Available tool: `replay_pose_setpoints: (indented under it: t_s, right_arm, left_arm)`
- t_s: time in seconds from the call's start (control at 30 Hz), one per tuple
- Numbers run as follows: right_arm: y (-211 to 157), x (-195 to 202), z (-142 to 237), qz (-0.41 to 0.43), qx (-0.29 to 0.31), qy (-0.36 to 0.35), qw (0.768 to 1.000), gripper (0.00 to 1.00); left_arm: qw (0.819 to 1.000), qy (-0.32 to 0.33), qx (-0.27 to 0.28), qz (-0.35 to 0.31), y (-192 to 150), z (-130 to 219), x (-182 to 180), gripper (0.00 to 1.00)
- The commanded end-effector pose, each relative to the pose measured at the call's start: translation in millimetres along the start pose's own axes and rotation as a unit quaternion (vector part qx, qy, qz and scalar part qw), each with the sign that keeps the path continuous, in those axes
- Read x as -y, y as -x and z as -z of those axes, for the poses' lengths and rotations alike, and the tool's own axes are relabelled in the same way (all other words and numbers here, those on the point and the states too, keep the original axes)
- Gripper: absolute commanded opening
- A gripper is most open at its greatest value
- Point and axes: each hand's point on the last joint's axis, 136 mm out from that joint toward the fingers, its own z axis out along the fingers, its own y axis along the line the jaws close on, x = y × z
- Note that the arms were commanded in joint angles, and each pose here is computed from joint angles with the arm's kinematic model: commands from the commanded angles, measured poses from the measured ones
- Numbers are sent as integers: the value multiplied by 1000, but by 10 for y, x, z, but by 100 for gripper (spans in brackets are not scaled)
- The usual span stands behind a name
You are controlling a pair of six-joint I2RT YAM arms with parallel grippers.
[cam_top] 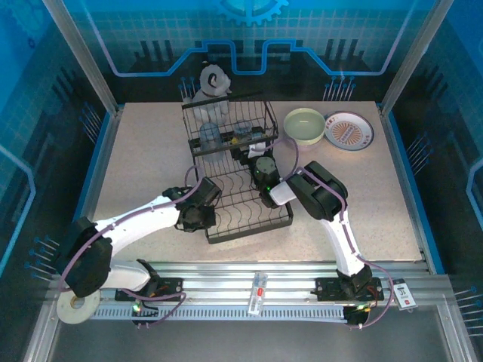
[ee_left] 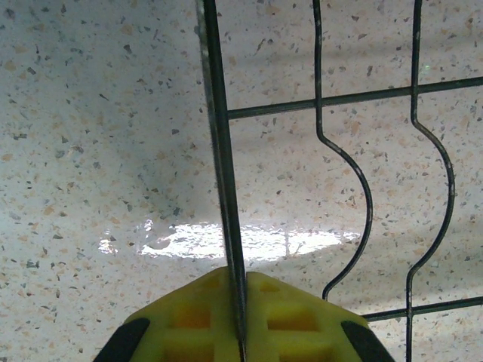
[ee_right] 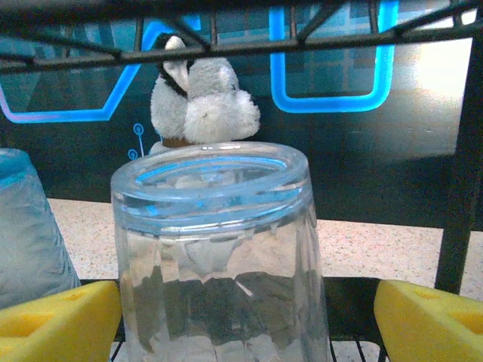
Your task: Unload the mixed dishes from the dish rack
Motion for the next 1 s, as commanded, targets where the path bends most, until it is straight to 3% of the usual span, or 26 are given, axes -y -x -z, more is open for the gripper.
replay_pose_setpoints:
  t_s: [0.0,0.57,0.97]
  right_arm:
    - [105,154,-161,7,26,-6,1000,88]
    - [-42,199,-366,-8,34,-22,999,88]
    - [21,210,-269,-8,41,-24,999,72]
  left_arm:
    - [994,-43,-68,-71,-266,97,190,0]
    - [994,-41,-68,-73,-259,156,182,0]
    - [995,-44,-69,-63,-206,127,243,0]
